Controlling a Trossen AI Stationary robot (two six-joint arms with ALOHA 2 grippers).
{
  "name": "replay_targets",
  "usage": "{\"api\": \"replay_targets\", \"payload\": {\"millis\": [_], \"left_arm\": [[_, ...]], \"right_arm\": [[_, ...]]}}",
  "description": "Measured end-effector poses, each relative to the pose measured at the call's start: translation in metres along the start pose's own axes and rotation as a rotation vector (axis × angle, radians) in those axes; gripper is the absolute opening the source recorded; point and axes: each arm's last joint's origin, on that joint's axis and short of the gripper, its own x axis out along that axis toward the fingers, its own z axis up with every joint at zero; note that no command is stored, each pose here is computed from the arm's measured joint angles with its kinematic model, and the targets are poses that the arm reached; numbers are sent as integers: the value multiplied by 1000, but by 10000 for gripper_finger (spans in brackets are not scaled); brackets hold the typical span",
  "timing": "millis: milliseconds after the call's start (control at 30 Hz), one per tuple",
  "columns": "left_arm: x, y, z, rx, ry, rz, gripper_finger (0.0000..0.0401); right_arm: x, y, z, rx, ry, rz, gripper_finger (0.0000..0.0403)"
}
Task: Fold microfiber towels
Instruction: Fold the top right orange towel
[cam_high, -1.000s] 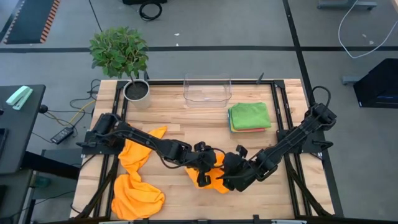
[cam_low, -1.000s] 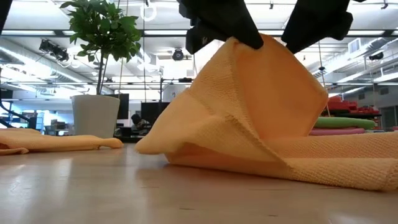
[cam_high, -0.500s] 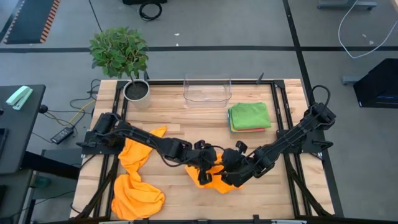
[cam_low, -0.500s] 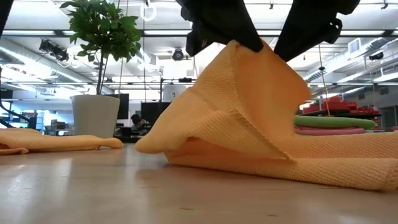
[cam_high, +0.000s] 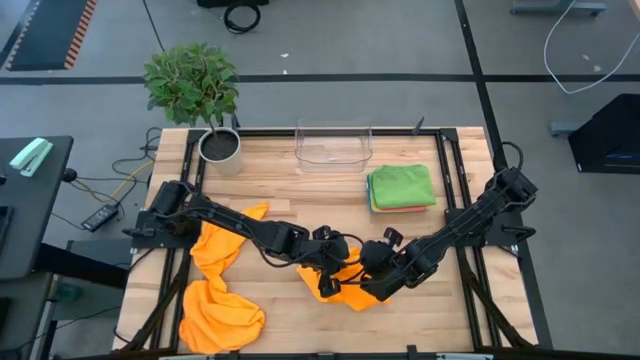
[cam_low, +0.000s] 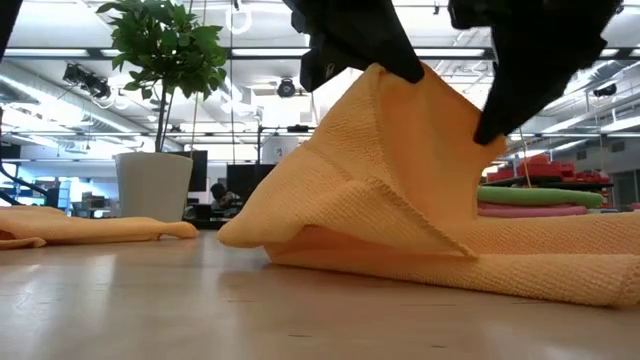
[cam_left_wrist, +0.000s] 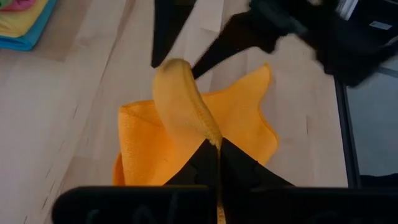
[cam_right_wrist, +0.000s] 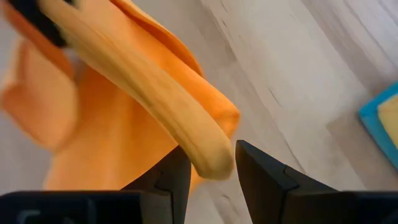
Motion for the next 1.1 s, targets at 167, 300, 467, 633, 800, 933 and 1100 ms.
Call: {"api": "replay_targets", "payload": {"millis": [167,300,467,633,800,933,1100], "left_arm": [[0,0,0,5,-1,0,23],[0,0,0,6,1,0,23],[0,0,-2,17,17,-4,9],[-3,-6,-17,171,153,-25,69],[-2,-14,-37,271,272,8,175],[1,-24,-41,278,244,-10,239],[0,-51,-41,379,100,-89,260]], "right_arm": [[4,-3,-5,3,8,-14,111],[4,-1,-6,-8,-5,-8,63],[2,1,-9,-22,-2,8,9],[2,2,-11,-25,70,46,6],[2,0,-12,-19,89,32,5],[6,-5,-13,13,141,22,4],[22,-19,-25,68,251,0,4]]}}
